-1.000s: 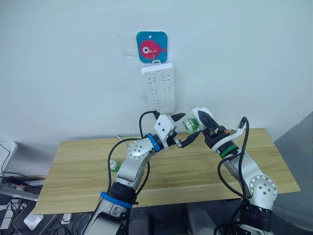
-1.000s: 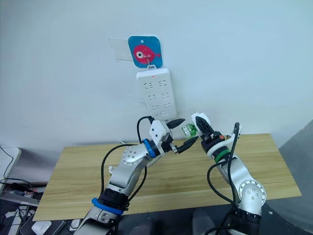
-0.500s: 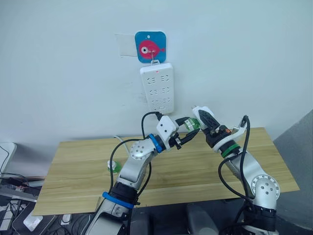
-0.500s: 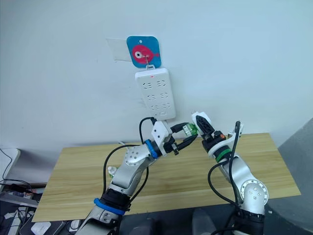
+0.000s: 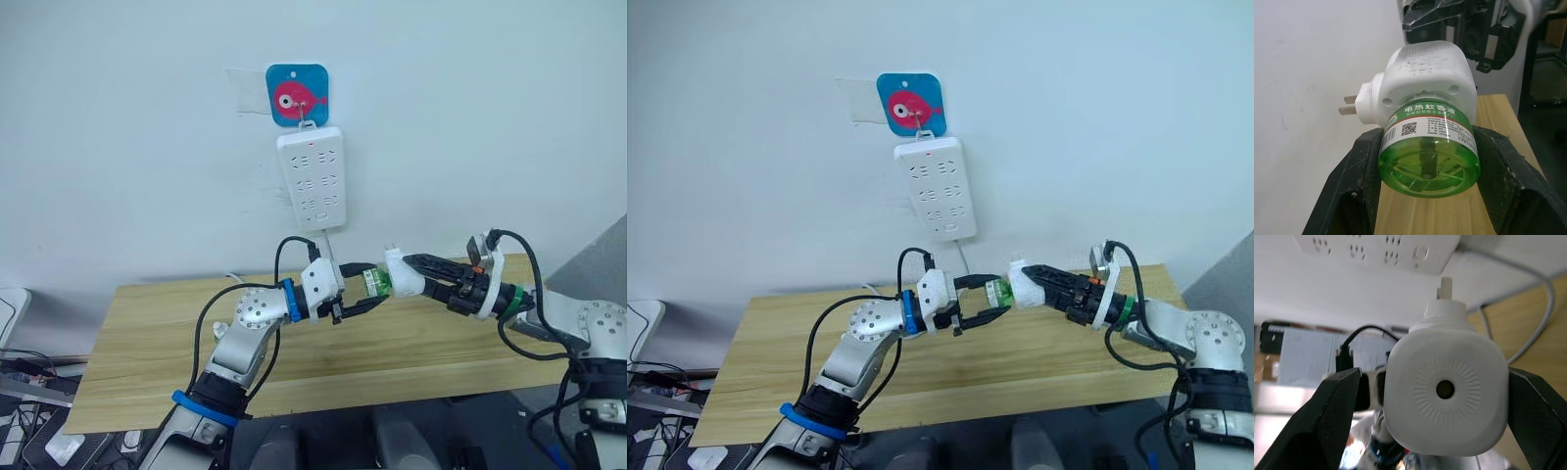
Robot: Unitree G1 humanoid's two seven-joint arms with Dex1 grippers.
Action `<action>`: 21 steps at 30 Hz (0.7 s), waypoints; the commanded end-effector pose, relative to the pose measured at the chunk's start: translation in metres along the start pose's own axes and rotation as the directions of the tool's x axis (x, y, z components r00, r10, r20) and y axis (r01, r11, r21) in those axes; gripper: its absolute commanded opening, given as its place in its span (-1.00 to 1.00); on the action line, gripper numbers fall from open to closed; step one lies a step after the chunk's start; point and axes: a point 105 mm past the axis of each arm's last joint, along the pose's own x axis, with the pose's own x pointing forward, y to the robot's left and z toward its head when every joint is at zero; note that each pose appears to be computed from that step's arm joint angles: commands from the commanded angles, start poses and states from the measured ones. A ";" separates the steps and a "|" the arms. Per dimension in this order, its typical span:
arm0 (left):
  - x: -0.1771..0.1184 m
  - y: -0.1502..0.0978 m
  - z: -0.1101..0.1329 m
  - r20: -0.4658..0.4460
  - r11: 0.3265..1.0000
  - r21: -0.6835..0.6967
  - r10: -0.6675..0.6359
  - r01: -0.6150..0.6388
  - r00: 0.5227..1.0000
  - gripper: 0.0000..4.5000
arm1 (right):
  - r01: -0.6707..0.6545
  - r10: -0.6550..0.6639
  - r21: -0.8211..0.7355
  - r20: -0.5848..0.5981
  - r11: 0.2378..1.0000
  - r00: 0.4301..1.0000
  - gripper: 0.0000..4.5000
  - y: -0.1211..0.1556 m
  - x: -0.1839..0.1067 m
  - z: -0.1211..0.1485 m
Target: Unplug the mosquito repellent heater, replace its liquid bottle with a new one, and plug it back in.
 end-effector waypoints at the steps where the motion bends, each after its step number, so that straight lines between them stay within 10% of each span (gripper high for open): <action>1: 0.003 -0.007 0.013 0.045 0.998 0.050 -0.047 0.045 0.998 0.03 | -0.100 0.100 0.002 -0.087 0.995 0.991 0.97 0.020 -0.001 0.000; 14: 0.003 -0.006 0.012 0.037 0.998 0.056 -0.041 0.039 0.998 0.03 | -0.073 0.067 -0.020 -0.223 0.997 0.973 0.97 0.016 -0.003 -0.011; 21: 0.002 -0.007 0.012 0.034 0.997 0.056 -0.046 0.044 0.998 0.03 | -0.069 0.060 -0.030 -0.239 0.997 0.969 0.32 0.014 -0.003 -0.011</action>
